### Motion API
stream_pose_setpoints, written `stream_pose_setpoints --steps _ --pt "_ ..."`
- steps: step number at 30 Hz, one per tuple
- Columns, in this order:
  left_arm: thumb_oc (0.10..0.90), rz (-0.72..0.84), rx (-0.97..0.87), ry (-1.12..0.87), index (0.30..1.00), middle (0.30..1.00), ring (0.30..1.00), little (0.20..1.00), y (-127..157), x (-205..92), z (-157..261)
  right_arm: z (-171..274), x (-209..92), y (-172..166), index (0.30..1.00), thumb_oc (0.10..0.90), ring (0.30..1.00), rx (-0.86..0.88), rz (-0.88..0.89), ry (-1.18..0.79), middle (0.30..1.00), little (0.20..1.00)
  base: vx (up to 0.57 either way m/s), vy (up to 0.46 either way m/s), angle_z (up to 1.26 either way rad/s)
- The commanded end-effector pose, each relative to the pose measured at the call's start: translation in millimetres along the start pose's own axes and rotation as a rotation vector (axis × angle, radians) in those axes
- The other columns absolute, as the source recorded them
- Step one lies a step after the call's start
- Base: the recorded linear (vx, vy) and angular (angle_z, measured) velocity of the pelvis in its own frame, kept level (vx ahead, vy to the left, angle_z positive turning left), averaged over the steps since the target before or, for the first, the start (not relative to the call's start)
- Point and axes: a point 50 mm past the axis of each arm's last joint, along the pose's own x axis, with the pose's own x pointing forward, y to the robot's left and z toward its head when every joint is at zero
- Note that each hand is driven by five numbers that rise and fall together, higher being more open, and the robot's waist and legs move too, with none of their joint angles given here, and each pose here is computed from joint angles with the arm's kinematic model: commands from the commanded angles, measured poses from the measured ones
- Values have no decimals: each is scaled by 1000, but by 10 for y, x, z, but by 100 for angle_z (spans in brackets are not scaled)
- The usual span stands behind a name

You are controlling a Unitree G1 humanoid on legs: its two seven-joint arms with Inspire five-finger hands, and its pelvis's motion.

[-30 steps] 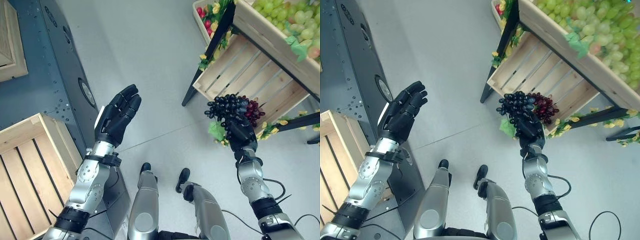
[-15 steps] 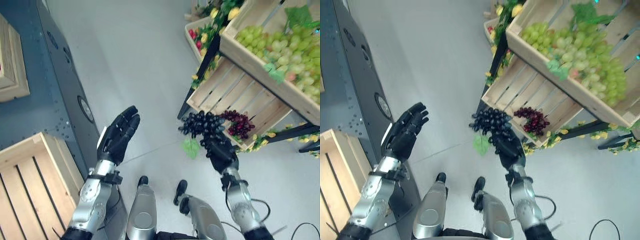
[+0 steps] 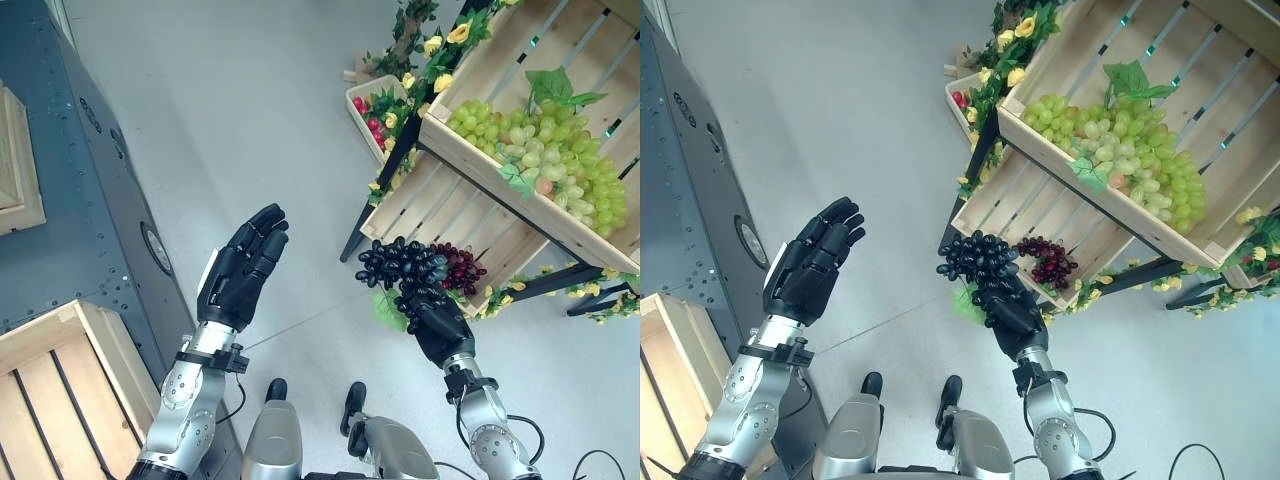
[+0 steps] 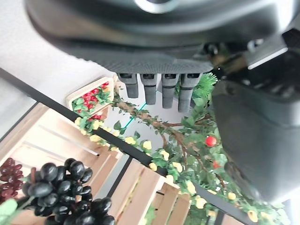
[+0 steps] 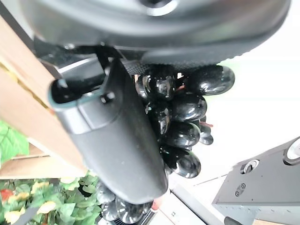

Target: Pick up the fruits from the basket on one side to the basket on the other side

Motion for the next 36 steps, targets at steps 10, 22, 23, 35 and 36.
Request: stream_pose_setpoints --steps 10,22,23,35,36 --pt "800 -108 27 -233 900 900 900 900 -389 194 253 262 182 442 300 400 300 -7 280 -138 300 300 110 -35 24" --pt "800 -63 -31 -265 900 900 900 900 -335 190 269 390 133 406 300 400 300 -144 291 -69 300 300 141 -295 56" --pt "800 -62 -50 -257 900 900 900 900 -341 205 260 454 122 339 300 400 300 -155 264 -74 300 300 78 -148 49" --pt "800 -262 -33 -313 900 900 900 900 -588 443 397 846 332 228 300 400 300 -220 206 -316 300 300 -51 43 38" --pt "800 -264 -32 -313 900 900 900 900 -591 446 403 852 336 226 300 400 300 -218 205 -320 300 300 -70 -34 7"
